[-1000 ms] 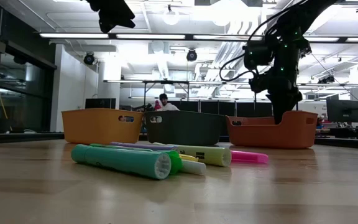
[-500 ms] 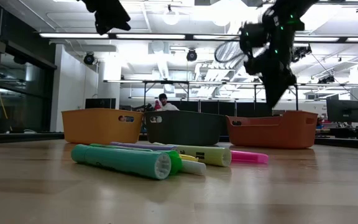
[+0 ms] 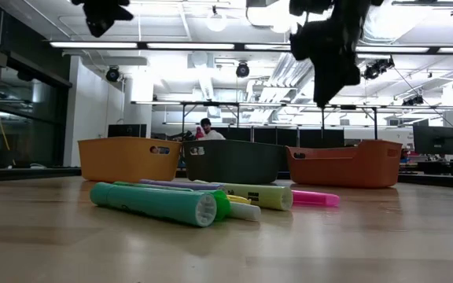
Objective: Pick & Place Markers
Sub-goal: Put the pink pen into the yellow bin
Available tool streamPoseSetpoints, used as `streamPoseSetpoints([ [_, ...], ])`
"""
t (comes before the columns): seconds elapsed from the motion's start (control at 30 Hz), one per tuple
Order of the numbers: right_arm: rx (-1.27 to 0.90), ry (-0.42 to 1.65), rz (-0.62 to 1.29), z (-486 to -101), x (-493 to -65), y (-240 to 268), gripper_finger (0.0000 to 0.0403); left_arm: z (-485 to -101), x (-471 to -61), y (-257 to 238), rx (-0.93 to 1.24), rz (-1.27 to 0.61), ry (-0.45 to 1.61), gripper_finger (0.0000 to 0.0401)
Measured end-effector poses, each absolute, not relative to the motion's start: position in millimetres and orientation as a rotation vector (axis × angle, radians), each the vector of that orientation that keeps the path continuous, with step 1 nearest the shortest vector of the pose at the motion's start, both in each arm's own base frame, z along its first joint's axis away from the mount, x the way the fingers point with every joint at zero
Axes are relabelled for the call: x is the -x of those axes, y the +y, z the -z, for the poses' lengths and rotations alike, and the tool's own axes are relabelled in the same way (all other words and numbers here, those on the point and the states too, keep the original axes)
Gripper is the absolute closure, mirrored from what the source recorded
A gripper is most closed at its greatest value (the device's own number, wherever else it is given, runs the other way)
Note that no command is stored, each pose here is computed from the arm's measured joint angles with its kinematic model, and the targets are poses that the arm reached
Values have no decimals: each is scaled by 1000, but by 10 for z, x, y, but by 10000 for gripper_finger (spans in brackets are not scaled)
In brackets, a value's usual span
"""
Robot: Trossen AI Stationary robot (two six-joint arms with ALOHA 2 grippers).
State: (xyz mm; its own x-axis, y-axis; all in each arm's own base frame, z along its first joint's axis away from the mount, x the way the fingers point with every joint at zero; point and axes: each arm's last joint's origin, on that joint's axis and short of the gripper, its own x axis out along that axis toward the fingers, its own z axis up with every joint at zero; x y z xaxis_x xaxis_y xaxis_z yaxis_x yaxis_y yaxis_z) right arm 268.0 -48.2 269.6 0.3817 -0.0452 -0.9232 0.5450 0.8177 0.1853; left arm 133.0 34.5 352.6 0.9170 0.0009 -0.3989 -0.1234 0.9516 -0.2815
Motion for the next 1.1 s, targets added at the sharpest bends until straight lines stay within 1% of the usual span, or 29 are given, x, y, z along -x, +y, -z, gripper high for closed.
streamPoseSetpoints([
  [0.07,-494,1108,393,-2703,-2723,-311,304,-3478,-1264,317,317,-42,373,275],
  [0.27,-482,1029,352,-2714,-2830,182,304,-3285,-1130,260,345,1,384,275],
  [0.37,-463,1004,325,-2657,-2904,410,304,-3205,-1106,244,353,29,393,275],
  [0.6,-395,1070,237,-2247,-3144,843,304,-3117,-1057,211,359,90,405,275],
  [0.8,-397,1063,147,-1879,-3384,1069,304,-3114,-1051,202,340,122,410,275],
  [0.9,-426,1110,132,-1734,-3422,1103,303,-3113,-1050,197,332,142,410,275],
  [1.0,-454,1153,119,-1662,-3424,1116,296,-3090,-1039,194,332,142,435,275],
  [1.1,-469,1159,112,-1662,-3423,1120,278,-3075,-1032,191,330,142,451,275],
])
